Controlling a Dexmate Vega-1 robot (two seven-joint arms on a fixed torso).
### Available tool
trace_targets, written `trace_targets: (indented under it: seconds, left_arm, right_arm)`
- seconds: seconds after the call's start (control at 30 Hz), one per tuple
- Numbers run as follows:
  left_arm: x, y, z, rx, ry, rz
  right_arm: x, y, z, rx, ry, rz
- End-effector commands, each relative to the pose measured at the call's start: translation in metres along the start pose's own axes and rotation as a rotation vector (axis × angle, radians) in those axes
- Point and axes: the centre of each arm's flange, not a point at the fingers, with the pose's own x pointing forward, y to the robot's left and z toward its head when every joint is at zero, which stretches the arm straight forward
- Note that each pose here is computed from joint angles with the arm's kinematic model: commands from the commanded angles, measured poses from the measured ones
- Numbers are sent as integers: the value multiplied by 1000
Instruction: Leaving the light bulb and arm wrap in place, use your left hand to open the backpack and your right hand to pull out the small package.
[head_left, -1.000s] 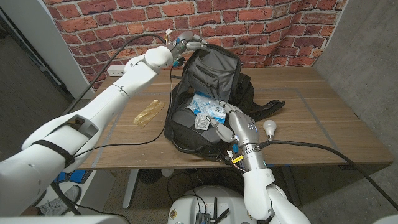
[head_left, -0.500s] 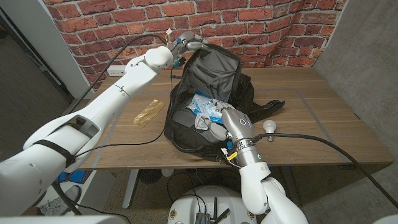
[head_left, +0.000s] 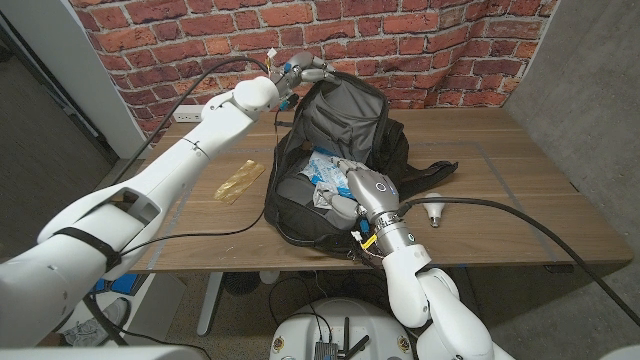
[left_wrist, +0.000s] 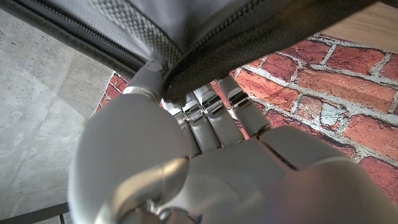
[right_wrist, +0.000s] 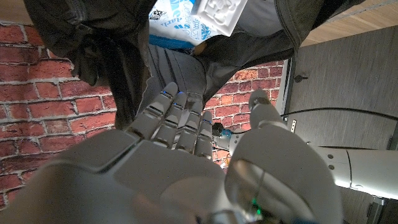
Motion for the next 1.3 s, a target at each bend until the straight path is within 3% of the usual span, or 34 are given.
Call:
trace_targets:
  seconds: [0.03,0.93,1.3]
  left_arm:
    - [-5,-1,0,-4,3,6]
    - [-20,-6,11,-17,13,35]
    - [-21,-6,9,-25,27,43]
  right_arm:
    - [14,-4,-2,-69,0,113]
    - [54,-32,-18,-209,-19,428]
    - [73,-36,-20,-232,-31,515]
